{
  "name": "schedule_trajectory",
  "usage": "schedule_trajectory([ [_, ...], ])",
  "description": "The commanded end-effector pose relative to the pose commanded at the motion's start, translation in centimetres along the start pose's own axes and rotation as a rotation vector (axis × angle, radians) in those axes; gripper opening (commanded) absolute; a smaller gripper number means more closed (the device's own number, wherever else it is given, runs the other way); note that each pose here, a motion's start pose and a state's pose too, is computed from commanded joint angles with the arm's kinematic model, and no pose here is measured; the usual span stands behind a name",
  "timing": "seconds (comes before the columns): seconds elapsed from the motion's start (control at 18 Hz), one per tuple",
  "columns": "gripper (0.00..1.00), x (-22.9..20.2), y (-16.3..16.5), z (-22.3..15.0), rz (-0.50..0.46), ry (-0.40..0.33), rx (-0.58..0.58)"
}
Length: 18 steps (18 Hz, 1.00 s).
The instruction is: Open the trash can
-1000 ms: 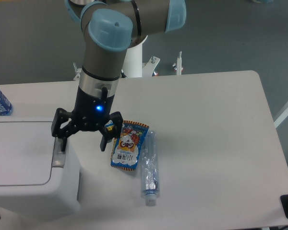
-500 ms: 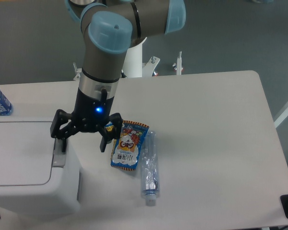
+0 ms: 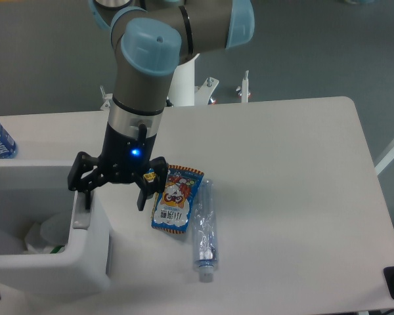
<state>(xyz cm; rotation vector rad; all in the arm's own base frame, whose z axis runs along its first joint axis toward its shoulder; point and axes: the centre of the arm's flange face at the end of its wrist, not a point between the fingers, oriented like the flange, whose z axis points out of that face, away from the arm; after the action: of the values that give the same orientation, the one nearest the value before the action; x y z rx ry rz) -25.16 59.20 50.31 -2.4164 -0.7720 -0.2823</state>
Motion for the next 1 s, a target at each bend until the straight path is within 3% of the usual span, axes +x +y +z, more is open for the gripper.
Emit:
schedule_trajectory([
  [0.33,1.00,-4.2,-3.0,-5.2,-0.015,-0.158,0.126],
  [0.5,1.00,-8.0,-3.9,-7.8,-0.006,-0.329,0.157],
  [0.83,1.00,-15.6,-3.3,-11.8,0.075,-0.550,0.108],
  [1.0,1.00,-18.3,-2.4,-13.0,0.192,-0.597,0.042],
])
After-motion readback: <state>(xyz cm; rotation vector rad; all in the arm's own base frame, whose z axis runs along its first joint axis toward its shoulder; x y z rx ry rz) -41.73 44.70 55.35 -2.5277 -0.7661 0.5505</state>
